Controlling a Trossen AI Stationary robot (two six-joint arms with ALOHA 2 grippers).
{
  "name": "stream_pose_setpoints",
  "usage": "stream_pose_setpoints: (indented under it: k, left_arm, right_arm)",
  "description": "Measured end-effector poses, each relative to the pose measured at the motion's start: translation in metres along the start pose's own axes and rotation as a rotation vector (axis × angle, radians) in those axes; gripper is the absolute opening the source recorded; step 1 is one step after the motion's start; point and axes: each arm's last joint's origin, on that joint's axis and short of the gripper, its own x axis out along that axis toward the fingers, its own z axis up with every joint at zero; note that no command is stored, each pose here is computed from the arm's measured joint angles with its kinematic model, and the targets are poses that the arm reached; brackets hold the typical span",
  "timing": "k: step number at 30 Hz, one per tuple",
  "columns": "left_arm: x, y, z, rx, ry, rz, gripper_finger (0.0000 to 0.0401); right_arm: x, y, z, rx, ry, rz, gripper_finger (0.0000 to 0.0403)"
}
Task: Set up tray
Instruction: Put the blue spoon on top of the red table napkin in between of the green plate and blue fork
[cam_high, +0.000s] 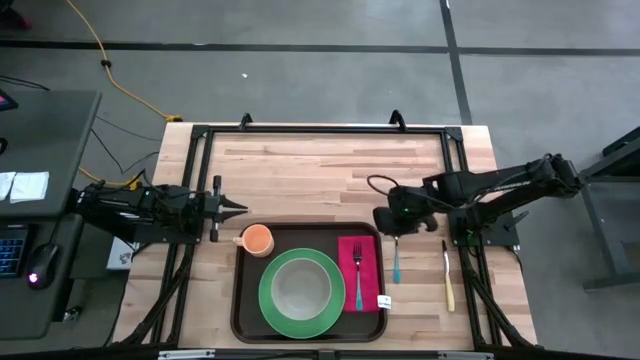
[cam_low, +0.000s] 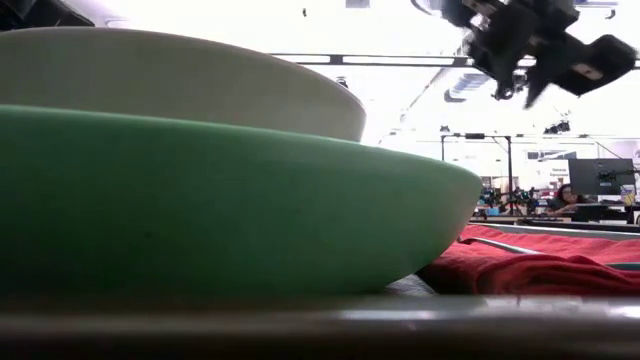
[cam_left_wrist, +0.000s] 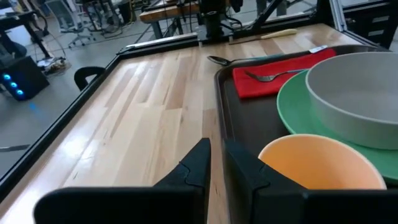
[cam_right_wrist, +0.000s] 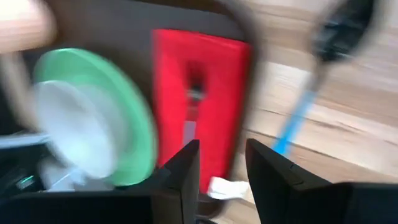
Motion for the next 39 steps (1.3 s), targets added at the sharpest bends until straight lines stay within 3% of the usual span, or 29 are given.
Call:
stream_pose_setpoints:
  k: [3,15,39]
  left_arm:
    - [0.0,0.0,0.0,0.0,0.0,0.0,0.0074]
    - [0.0,0.0,0.0,0.0,0.0,-0.001,0.0074]
    - [0.0,0.0,0.0,-0.005,0.0,-0.002,0.0074]
  right_arm:
    - [0.0,-0.008,-0.005,0.035,0.008,-0.085,0.0108]
    - [0.003,-0.015,-0.029,0.18,0.02,-0.152,0.0108]
    - [0.034,-0.013,-0.032,0.23,0.025,-0.303,0.0108]
